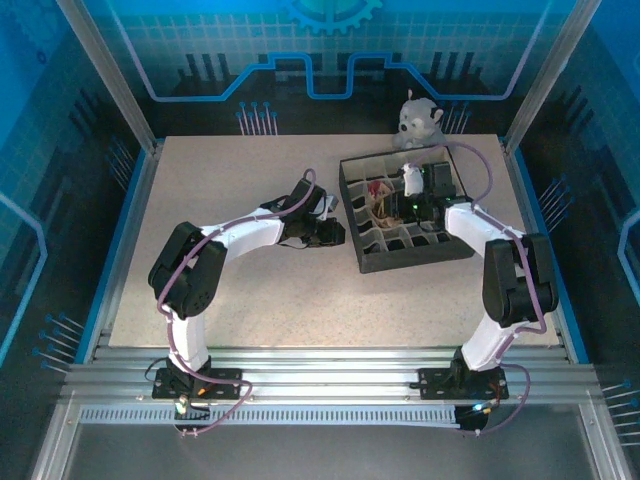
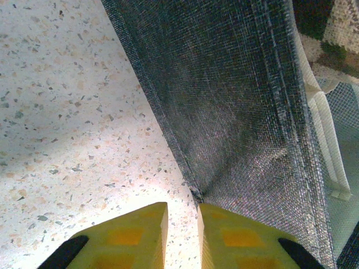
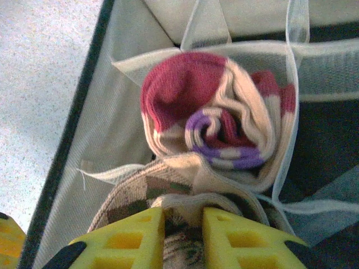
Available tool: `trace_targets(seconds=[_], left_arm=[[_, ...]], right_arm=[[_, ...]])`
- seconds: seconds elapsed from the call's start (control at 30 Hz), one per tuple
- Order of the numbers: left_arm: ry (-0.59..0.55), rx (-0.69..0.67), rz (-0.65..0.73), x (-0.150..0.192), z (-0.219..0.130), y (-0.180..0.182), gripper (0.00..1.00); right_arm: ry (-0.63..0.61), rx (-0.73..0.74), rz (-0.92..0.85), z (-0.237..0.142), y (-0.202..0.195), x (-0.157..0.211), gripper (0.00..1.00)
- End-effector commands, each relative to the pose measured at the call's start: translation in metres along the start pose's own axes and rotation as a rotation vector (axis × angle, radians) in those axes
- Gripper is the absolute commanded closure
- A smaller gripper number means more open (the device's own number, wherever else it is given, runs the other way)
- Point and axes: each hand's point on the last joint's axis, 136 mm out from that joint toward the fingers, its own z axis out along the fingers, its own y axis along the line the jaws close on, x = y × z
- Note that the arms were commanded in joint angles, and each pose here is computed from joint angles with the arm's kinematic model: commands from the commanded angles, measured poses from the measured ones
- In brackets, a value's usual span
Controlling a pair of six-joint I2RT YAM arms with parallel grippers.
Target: Roll the socks
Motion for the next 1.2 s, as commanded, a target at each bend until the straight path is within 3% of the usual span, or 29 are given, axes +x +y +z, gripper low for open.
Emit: trace_targets(seconds=[0.0,0.1,0.27,0.4,0.53,0.63,0.87,1.17], left_arm=[[0.022,0.009,0.008,0.003,-0.002,0.001,0.82],[0.023,0.007,0.007,0.004,-0.003,0.001,0.82],[0.019,0.007,0.015,0.003,-0.005,0.000,0.82],[0.015,0.006,0.019,0.002,-0.006,-0.001,0.82],[0.014,0.006,0.020,0.001,-0.006,-0.001,0.82],[0.016,0.010,0.017,0.001,-0.005,-0.002,0.82],[0.018,0.014,0.018,0.002,-0.005,-0.003,0.83],[0.021,0.016,0.014,0.005,-0.006,-0.001,0.83]], right_arm=[[-0.023,0.012,0.022,-0.008,-0.004,-0.001,0.79],[-0.039,0.002,0.035,-0.015,-0.005,-0.005,0.64],[-0.098,0.041,0.045,-0.047,-0.003,-0.028,0.52],[-0.124,0.072,0.051,-0.073,0.003,-0.038,0.53],[-0.114,0.045,0.077,-0.083,0.021,-0.027,0.60],[-0.061,0.025,0.118,-0.078,0.036,-0.006,0.65],[0.035,0.041,0.307,-0.056,0.032,0.027,0.58],[0.107,0.036,0.327,-0.032,0.027,0.027,0.67]])
